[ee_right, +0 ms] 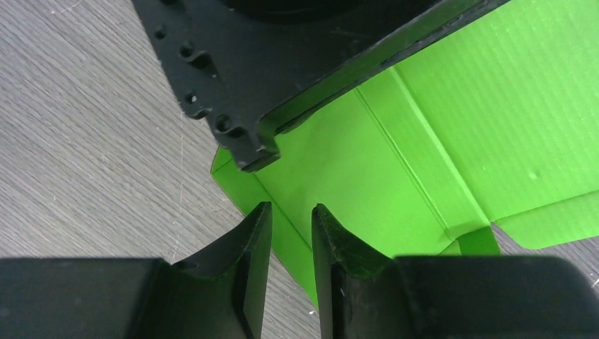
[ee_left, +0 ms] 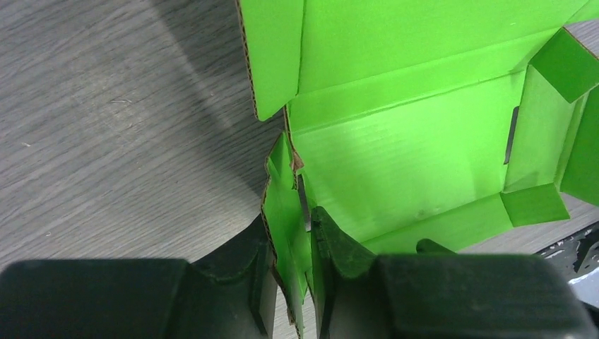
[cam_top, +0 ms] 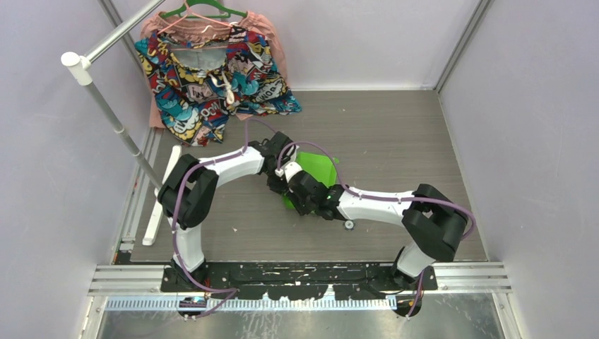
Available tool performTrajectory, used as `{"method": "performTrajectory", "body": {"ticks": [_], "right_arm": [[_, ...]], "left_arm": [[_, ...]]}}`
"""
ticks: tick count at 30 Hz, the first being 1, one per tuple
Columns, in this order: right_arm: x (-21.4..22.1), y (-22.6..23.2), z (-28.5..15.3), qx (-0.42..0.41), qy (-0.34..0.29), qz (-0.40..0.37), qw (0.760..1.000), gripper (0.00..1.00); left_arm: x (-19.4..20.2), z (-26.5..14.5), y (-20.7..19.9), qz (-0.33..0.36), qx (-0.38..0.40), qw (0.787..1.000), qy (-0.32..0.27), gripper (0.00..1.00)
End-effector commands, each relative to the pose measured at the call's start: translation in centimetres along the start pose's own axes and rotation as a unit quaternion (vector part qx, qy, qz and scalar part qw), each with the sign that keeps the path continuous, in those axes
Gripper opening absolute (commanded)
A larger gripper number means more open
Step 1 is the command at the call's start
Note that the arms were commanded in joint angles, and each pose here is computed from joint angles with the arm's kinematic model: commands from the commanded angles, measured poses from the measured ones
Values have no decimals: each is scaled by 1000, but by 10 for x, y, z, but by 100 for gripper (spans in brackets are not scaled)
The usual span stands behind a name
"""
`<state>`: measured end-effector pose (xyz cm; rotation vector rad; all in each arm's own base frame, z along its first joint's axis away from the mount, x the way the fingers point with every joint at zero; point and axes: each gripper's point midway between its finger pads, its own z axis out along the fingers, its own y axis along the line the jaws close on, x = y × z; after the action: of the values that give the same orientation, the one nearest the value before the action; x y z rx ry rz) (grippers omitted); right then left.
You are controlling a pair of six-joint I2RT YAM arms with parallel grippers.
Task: Fold the paper box
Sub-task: Fold the paper box at the center of the board.
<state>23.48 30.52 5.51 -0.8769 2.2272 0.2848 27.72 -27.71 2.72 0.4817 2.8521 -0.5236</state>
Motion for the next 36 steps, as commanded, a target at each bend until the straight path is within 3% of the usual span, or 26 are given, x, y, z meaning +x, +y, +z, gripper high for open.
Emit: {"method": "performTrajectory", "body": {"ticks": [1,4,8,11,26,36], "right_arm": [[-7,9,6,-25,-19,20,999,35],[-7,11,5,-35,-21,23,999,41],[-15,11,-9,-44,-48,25,998,66],[-20,8,-19,-43,-57,17,997,69],[9,4,-15,-31,-7,-16,999,58],[20,1,-1,-13,16,-22,1000,40]], "left_arm": [[-5,-5,-8,12,23,1000,-11,24],[-5,-3,-9,13,26,1000,-10,25],[-5,-1,-9,20,35,999,-4,25],[-9,-2,-10,25,45,999,-5,26],[-20,-2,-9,19,56,998,-2,26],[-20,-4,-10,22,59,998,0,27]]}}
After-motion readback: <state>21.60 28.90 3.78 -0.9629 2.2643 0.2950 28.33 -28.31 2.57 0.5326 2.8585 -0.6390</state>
